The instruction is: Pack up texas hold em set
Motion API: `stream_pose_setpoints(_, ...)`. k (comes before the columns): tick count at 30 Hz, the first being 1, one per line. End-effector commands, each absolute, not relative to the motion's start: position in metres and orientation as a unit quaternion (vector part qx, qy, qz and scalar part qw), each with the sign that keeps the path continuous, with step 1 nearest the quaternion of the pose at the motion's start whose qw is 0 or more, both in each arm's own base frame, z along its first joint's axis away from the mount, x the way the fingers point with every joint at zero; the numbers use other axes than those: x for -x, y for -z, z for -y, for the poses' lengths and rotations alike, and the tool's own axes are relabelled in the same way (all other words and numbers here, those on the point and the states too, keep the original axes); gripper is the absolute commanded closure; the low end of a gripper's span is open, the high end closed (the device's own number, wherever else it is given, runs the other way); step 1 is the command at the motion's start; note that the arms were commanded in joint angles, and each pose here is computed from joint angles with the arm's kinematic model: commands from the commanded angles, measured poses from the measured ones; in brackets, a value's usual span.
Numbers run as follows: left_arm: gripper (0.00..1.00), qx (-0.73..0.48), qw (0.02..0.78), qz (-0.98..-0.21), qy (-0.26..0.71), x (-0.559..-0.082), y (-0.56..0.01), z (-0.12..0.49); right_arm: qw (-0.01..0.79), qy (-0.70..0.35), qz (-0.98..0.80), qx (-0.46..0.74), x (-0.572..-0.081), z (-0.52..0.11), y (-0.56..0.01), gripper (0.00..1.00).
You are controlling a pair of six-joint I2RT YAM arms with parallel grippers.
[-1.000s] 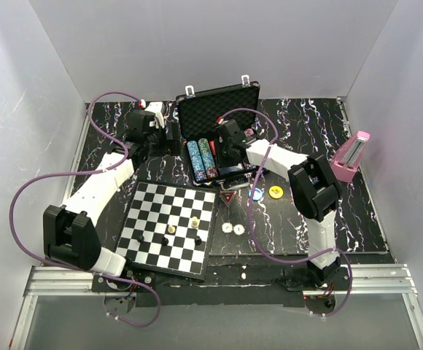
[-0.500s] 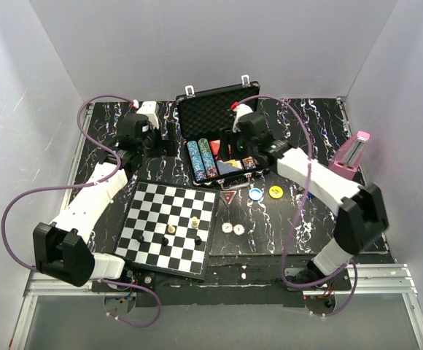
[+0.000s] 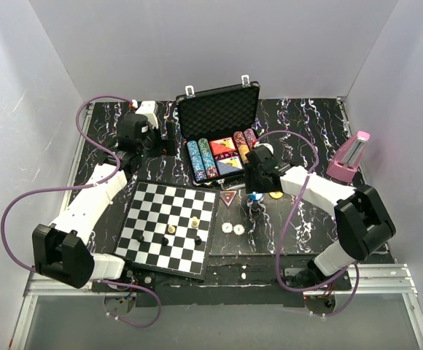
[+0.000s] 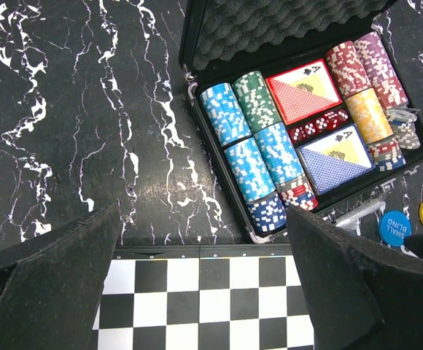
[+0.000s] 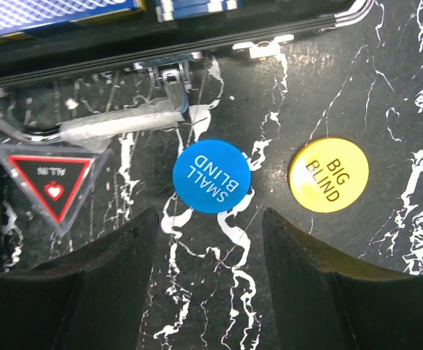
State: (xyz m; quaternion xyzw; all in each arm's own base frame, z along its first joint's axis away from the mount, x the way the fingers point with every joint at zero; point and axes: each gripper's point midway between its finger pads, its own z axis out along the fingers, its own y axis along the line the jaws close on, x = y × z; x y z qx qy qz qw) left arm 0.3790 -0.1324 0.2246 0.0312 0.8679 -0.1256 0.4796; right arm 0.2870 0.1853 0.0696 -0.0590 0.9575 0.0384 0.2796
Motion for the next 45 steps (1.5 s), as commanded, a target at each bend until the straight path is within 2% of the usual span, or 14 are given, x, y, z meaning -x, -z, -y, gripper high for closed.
stream_pose_setpoints(1, 0.02, -0.027, 0.499, -0.856, 0.129, -0.378, -0.235, 0.13, 0.269, -0.021, -0.962, 0.037, -0.298, -0.185, -0.063, 0.34)
stream_pose_setpoints(27, 0.02, -0.027, 0.508, -0.852, 0.12, -0.377, -0.24, 0.126, 0.204, 0.0, -0.978, 0.036, -0.294, -0.188, -0.022, 0.37)
stream_pose_setpoints(30, 0.02, -0.027, 0.511, -0.851, 0.121, -0.377, -0.242, 0.126, 0.201, -0.001, -0.979, 0.037, -0.294, -0.189, -0.018, 0.41)
stream_pose_setpoints(34, 0.02, -0.027, 0.51, -0.851, 0.12, -0.377, -0.241, 0.125, 0.201, -0.015, -0.979, 0.038, -0.293, -0.192, -0.018, 0.53)
stream_pose_setpoints(37, 0.02, -0.026, 0.51, -0.851, 0.12, -0.377, -0.241, 0.125, 0.209, -0.016, -0.977, 0.039, -0.293, -0.191, -0.025, 0.58)
stream_pose_setpoints(45, 0.02, -0.026, 0.51, -0.851, 0.125, -0.377, -0.242, 0.127, 0.246, -0.036, -0.967, 0.054, -0.299, -0.194, -0.077, 0.65)
